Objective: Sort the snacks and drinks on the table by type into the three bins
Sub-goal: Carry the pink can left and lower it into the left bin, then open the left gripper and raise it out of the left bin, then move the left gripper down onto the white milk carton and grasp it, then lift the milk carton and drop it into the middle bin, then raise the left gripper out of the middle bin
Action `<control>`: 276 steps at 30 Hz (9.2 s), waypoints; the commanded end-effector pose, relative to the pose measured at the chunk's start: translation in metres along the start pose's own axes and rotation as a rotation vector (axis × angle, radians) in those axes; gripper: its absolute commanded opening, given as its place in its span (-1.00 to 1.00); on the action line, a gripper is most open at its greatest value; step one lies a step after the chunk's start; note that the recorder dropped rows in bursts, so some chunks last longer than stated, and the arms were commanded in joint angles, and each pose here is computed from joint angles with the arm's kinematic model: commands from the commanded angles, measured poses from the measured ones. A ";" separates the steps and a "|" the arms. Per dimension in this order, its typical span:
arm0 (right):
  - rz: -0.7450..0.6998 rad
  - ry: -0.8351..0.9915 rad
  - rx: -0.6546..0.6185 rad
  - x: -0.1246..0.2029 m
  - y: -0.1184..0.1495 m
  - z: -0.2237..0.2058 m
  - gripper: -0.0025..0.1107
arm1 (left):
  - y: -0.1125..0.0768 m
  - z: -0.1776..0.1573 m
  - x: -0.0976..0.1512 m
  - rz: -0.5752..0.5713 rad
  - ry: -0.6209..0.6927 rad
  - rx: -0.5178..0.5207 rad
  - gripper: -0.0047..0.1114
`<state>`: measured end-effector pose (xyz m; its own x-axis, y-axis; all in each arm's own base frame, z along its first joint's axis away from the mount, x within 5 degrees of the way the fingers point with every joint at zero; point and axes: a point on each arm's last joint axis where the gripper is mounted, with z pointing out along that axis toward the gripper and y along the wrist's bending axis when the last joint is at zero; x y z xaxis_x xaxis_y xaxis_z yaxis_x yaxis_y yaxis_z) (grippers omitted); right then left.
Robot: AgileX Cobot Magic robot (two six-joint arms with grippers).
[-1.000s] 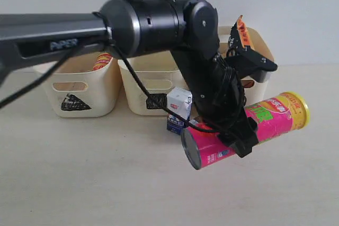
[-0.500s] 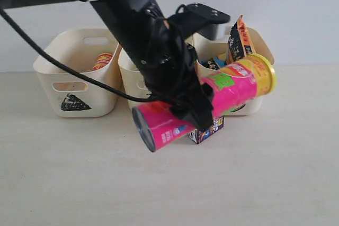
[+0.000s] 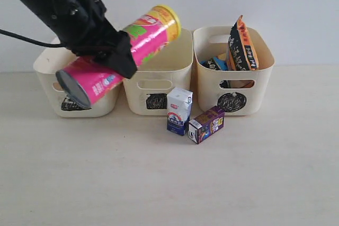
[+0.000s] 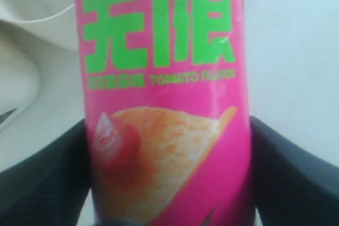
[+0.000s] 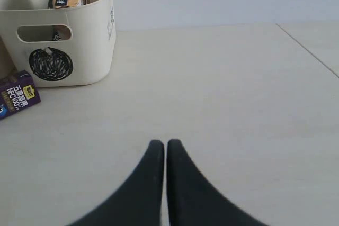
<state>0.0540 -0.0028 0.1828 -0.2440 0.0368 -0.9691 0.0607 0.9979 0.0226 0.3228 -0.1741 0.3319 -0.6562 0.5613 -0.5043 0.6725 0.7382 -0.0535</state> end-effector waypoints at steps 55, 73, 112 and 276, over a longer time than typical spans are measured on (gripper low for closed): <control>-0.004 -0.013 0.001 -0.001 0.000 0.000 -0.96 | 0.212 0.117 -0.036 -0.299 -0.167 -0.474 0.57; -0.004 -0.013 0.001 -0.001 0.000 0.000 -0.96 | 0.176 0.042 -0.035 -0.203 -0.095 -0.409 -0.84; -0.004 -0.013 0.001 -0.001 0.000 0.000 -0.96 | -0.055 0.050 0.006 0.384 -0.253 0.008 -0.84; -0.004 -0.013 0.001 -0.001 0.000 0.000 -0.96 | 0.027 0.161 -0.078 0.749 -0.235 -0.516 0.49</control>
<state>0.0540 -0.0028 0.1828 -0.2440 0.0368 -0.9691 0.0607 0.9979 0.0226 0.4470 -0.2579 0.2265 0.0102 0.9196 -0.3928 0.6308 0.2989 0.7160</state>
